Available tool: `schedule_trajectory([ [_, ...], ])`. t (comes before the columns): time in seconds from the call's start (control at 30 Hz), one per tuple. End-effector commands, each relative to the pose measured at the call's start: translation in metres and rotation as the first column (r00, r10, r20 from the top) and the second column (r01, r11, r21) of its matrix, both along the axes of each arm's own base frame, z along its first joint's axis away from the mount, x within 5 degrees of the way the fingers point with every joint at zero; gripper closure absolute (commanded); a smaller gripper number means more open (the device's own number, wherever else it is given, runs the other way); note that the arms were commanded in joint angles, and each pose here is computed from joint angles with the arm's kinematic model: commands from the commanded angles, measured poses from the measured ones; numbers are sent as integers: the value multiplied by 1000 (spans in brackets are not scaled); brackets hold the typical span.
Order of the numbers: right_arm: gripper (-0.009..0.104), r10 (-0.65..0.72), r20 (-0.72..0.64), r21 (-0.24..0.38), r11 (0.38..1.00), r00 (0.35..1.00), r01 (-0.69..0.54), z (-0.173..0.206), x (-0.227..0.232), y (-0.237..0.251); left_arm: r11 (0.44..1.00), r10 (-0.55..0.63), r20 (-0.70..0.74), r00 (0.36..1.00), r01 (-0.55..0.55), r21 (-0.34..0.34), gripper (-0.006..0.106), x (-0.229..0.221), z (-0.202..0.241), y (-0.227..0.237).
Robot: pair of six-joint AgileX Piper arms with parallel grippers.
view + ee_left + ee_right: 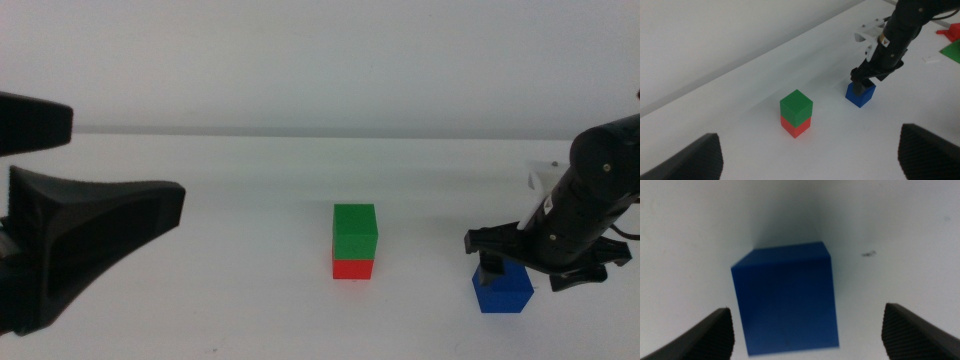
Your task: Stack red cubes first, then green, then blue cubes in a specific spot.
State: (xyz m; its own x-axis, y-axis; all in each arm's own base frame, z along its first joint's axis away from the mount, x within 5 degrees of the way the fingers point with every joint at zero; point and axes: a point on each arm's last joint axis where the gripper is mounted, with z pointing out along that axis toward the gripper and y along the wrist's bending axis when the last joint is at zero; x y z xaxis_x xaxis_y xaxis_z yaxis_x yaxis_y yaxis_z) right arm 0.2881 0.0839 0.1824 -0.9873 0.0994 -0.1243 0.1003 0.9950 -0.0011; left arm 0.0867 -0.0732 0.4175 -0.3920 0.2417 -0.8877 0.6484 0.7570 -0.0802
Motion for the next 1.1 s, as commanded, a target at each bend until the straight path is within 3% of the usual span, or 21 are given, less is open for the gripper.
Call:
schedule_trajectory([
  [0.0, 18, 17, 22, -7, 1000, 1000, -17, -4, 6, -2, 1000, 6, 9, 1000, -6, -8, 7, 0, 0, 0],
  [0.3, 24, 31, 21, -11, 999, 999, -31, -21, 14, 0, 1000, 6, 9, 1000, -6, -8, 7, 0, 0, 0],
  [0.5, 35, 45, 28, -21, 999, 999, -44, -31, 18, 1, 1000, 6, 9, 1000, -6, -8, 7, 0, 0, 0],
  [0.57, 43, 53, 37, -23, 998, 998, -52, -33, 20, 2, 1000, 6, 9, 1000, -6, -8, 7, 0, 0, 0],
  [0.7, 78, 61, 48, -19, 998, 997, -60, -31, 20, 7, 1000, 6, 9, 1000, -6, -8, 7, 0, 0, 0],
  [0.77, 87, 44, 62, -18, 999, 997, -43, -14, 19, 12, 1000, 6, 9, 1000, -6, -8, 7, 0, 0, 0],
  [0.87, 87, -8, 133, -17, 1000, 991, 10, 33, 19, 25, 1000, 7, 11, 1000, -7, -6, 7, 0, 0, 1],
  [1.07, 87, 25, 191, -42, 999, 981, -17, 109, 24, 80, 1000, 7, 11, 1000, -7, -6, 7, 0, 0, 1],
])
